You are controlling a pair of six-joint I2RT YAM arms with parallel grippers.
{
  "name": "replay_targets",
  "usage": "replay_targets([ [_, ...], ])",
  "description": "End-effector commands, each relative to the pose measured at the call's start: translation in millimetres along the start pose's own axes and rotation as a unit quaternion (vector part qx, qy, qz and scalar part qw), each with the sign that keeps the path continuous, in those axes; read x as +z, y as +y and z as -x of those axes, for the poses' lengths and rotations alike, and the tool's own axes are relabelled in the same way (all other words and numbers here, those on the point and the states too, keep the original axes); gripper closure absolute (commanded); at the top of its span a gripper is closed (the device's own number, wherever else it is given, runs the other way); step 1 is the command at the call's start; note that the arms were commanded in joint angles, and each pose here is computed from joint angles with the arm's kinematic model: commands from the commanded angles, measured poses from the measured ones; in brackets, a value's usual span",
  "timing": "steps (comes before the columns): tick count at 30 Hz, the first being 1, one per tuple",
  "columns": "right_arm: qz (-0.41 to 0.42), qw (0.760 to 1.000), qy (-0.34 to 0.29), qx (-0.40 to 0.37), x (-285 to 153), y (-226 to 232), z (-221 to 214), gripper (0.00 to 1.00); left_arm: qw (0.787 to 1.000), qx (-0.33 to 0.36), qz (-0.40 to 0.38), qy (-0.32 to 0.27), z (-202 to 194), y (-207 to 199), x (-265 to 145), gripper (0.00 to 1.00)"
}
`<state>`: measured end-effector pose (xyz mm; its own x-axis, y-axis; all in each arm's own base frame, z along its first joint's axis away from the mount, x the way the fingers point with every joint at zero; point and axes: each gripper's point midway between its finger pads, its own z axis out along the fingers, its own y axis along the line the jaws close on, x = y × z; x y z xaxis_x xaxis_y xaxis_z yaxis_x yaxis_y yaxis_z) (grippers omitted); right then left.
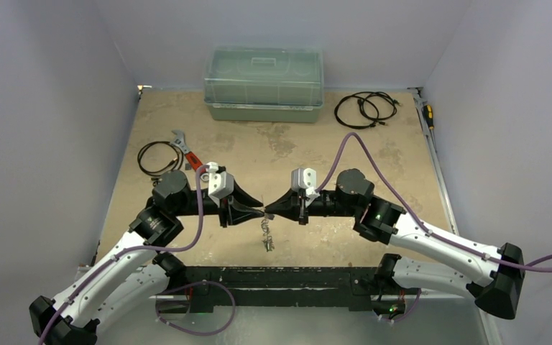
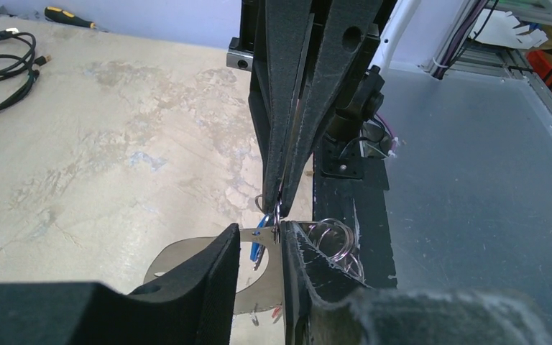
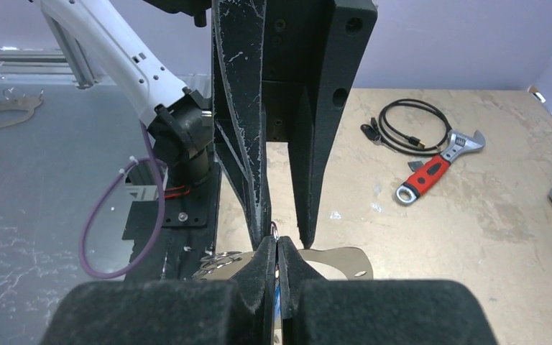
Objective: Put the keys on the keyring
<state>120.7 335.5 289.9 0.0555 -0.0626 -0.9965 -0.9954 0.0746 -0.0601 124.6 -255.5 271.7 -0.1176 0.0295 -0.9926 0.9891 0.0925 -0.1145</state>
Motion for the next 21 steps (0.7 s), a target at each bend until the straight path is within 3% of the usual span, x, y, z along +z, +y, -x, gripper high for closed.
replay_targets([
  [1,0.008,0.998,-0.051,-0.031,1.5,0.7,39.6,1.00,1.000,0.005,-0.014,-0.011,6.0,-4.0,2.1,0.76],
  [8,0.026,0.998,-0.045,-0.029,4.1,5.5,37.3,1.00,1.000,0.018,-0.007,-0.017,8.5,-3.0,0.5,0.99],
  [14,0.038,0.998,-0.048,-0.026,4.9,9.2,39.8,1.00,0.998,0.053,0.021,-0.024,15.0,1.4,-6.0,1.00],
  [15,0.036,0.998,-0.049,-0.027,4.8,8.5,41.3,0.93,0.998,0.060,0.024,-0.025,17.1,1.4,-7.5,1.00],
  [17,0.034,0.997,-0.059,-0.029,2.7,8.9,46.4,0.63,0.996,0.076,0.028,-0.034,23.5,-0.9,-11.0,1.00],
  [18,0.031,0.997,-0.070,-0.027,0.3,9.6,51.1,0.53,0.996,0.080,0.029,-0.037,25.1,-1.8,-11.8,1.00],
  [21,-0.001,0.994,-0.103,-0.028,-11.2,4.7,64.7,0.41,0.994,0.094,0.028,-0.053,32.7,-7.3,-16.0,1.00],
])
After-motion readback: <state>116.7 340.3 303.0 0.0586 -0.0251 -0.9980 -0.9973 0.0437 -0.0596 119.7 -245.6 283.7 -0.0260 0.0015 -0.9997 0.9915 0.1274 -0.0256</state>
